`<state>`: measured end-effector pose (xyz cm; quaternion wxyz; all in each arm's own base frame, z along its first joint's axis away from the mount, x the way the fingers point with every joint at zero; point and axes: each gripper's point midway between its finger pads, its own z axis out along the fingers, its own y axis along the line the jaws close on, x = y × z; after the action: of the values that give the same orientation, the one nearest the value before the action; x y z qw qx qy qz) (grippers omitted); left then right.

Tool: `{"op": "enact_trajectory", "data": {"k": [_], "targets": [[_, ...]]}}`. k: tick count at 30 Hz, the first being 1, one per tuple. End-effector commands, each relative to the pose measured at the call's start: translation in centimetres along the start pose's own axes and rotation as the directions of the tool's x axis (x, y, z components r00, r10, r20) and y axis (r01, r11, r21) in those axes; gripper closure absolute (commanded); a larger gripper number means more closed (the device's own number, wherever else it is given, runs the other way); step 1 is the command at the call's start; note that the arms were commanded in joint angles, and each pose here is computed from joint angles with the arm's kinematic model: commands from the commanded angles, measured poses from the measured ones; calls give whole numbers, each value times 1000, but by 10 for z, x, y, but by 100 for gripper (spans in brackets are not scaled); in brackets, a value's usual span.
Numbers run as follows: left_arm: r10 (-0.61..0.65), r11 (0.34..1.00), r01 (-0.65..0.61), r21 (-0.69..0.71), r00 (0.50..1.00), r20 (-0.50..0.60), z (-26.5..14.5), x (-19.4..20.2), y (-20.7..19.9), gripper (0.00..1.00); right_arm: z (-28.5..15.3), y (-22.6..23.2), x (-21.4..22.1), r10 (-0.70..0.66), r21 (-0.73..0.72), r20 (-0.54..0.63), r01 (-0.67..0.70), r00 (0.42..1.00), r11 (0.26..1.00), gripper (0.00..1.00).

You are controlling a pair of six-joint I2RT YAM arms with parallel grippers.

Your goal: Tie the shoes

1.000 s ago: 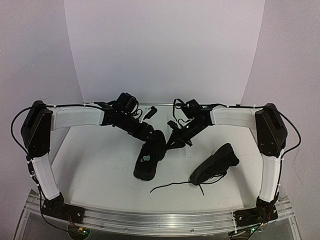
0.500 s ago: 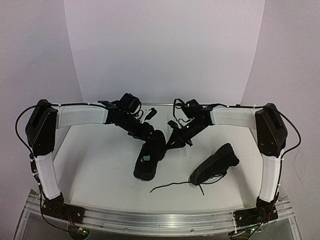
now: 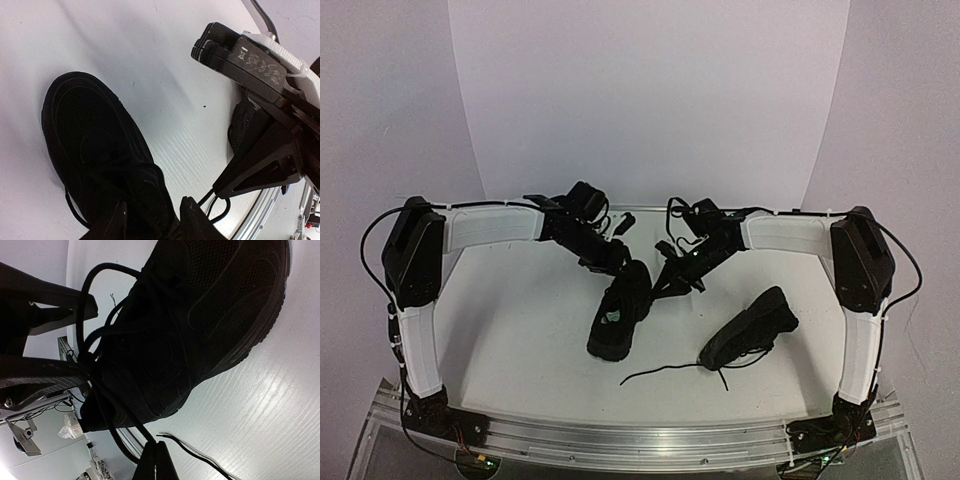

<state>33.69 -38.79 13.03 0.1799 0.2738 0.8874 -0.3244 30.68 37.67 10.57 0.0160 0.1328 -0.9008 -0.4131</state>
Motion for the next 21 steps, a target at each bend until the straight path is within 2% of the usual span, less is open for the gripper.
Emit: {"op": "enact_trajectory", "data": {"k": [1, 10, 12, 17, 21], "targets": [[8, 999, -9, 34, 1000, 25, -1, -20, -8, 65, -4, 7, -3, -26, -1, 15, 26, 1000, 1000, 100], [2, 999, 0, 43, 1000, -27, 5, -9, -6, 65, -4, 6, -3, -23, 0, 14, 23, 1000, 1000, 100], [7, 999, -6, 41, 1000, -25, 4, -9, -6, 71, -4, 6, -3, -23, 0, 14, 23, 1000, 1000, 100], [-14, 1000, 13, 26, 1000, 28, -7, -21, 1, 99, -4, 4, -1, -19, 3, 12, 19, 1000, 1000, 100], [-57, 998, 58, -4, 994, 94, -22, -30, 16, 100, -4, -1, 4, -9, 22, 11, 8, 1000, 1000, 100]]}}
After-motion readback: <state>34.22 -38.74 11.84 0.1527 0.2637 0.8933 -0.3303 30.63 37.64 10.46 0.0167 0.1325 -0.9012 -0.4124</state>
